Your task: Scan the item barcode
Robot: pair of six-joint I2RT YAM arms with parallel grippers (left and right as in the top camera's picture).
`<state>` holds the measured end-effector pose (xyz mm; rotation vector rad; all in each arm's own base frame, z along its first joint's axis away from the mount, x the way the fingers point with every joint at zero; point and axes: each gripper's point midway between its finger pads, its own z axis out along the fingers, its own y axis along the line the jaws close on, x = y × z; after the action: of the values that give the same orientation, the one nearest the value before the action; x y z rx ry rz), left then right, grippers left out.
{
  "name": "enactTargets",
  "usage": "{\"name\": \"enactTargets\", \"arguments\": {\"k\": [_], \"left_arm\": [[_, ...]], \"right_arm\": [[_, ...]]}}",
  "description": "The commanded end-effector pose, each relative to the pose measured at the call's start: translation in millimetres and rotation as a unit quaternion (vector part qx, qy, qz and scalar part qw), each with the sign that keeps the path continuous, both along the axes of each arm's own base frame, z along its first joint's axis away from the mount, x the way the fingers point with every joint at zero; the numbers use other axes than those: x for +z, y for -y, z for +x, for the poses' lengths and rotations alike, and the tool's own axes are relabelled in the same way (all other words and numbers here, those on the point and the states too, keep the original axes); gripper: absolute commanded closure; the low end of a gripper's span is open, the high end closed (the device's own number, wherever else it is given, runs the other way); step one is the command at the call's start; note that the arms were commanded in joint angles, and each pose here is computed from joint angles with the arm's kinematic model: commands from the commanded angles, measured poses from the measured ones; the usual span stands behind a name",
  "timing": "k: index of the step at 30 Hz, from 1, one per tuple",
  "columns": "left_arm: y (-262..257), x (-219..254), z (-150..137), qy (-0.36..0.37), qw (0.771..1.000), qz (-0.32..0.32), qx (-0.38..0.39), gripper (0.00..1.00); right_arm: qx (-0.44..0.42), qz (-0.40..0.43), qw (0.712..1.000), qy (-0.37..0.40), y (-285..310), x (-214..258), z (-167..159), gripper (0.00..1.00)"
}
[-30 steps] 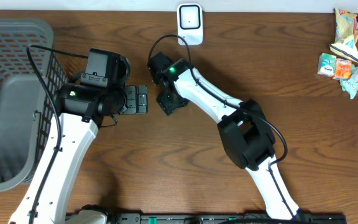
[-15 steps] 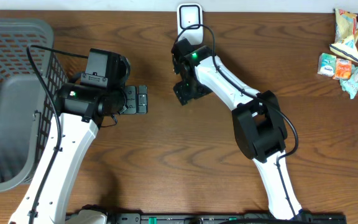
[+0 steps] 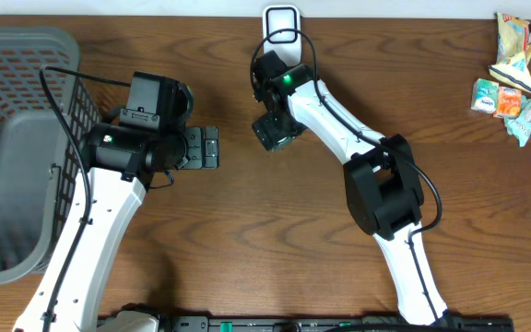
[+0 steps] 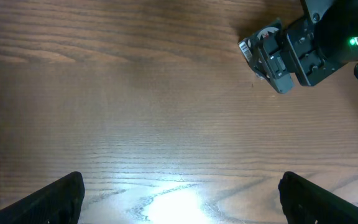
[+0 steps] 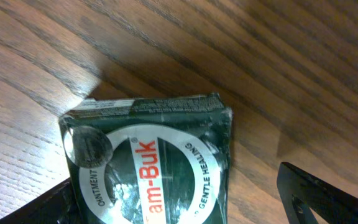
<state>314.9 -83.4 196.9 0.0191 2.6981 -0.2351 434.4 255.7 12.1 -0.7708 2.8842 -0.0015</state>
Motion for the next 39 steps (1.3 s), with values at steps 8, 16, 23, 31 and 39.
{"name": "enactTargets", "arguments": {"k": [8,16,23,31,39], "left_arm": [[-1.0,5.9,1.6,0.010,1.000,0.002,-0.001,0.02],[-1.0,6.0,1.6,0.010,1.000,0.002,-0.001,0.02],[-1.0,5.9,1.7,0.010,1.000,0.002,-0.001,0.02],[-1.0,5.9,1.6,0.010,1.000,0.002,-0.001,0.02],[-1.0,5.9,1.6,0.010,1.000,0.002,-0.001,0.02]], "right_arm": [[0.026,-0.004,0.999,-0.022,0.8,-20.7,-12.1,0.19],[0.030,0.025,0.998,-0.039,-8.0,-24.9,-18.8,0.31],[0.028,0.044,0.998,-0.046,-11.5,-18.5,-17.7,0.34],[0.034,0.194,0.974,-0.107,-26.0,25.4,-22.5,0.39],[0.029,0.352,0.920,-0.169,-14.3,65.1,-24.1,0.40]]}}
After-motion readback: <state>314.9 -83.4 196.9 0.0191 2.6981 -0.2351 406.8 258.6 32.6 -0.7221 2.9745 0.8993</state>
